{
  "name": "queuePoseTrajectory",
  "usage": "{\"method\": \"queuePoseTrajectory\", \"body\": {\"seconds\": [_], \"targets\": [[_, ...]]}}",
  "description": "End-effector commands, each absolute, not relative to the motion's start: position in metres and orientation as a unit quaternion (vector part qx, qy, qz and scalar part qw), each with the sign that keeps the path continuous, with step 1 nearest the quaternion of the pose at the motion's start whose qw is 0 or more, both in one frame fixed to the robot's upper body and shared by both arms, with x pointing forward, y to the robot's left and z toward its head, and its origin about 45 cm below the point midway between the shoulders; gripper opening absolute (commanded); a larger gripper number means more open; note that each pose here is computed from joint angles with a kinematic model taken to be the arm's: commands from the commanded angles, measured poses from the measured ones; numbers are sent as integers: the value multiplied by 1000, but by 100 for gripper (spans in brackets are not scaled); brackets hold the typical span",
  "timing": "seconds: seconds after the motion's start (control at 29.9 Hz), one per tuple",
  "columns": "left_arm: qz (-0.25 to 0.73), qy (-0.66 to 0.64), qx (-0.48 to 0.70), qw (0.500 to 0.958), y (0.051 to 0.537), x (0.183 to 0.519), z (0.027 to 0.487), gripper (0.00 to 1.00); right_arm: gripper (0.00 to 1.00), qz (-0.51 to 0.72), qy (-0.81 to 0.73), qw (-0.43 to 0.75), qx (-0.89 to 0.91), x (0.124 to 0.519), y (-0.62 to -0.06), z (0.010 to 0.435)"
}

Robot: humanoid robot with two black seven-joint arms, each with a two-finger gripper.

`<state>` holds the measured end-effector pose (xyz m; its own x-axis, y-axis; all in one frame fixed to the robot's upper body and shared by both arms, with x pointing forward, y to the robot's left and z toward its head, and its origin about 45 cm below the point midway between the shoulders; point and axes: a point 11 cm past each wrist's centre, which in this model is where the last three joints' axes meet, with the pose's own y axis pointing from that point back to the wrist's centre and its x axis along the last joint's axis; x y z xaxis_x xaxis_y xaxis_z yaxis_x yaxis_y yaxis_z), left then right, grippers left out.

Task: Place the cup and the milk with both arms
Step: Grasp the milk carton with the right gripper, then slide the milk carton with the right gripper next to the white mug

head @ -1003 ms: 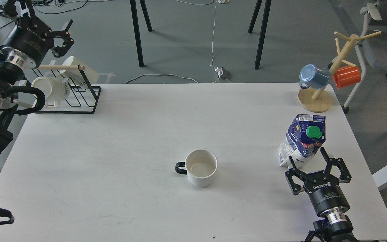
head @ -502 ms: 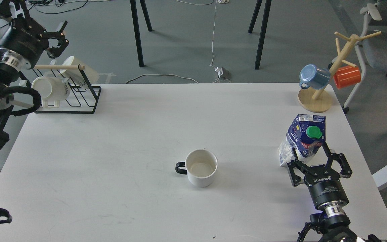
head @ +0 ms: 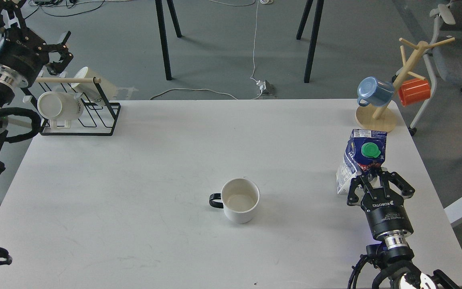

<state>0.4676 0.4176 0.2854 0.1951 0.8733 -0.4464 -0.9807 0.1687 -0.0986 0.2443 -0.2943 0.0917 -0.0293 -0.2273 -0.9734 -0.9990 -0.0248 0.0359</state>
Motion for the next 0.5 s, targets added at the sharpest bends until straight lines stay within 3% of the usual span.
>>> {"method": "queuePoseTrajectory", "body": {"seconds": [0.0,0.47], "targets": [[617,146,-186,751,417,468,285,99,27,456,533,429,-569,244,-282,105],[617,148,-183,751,415,468,283,99,28,528,434,365,-632,204,-168,99]]}}
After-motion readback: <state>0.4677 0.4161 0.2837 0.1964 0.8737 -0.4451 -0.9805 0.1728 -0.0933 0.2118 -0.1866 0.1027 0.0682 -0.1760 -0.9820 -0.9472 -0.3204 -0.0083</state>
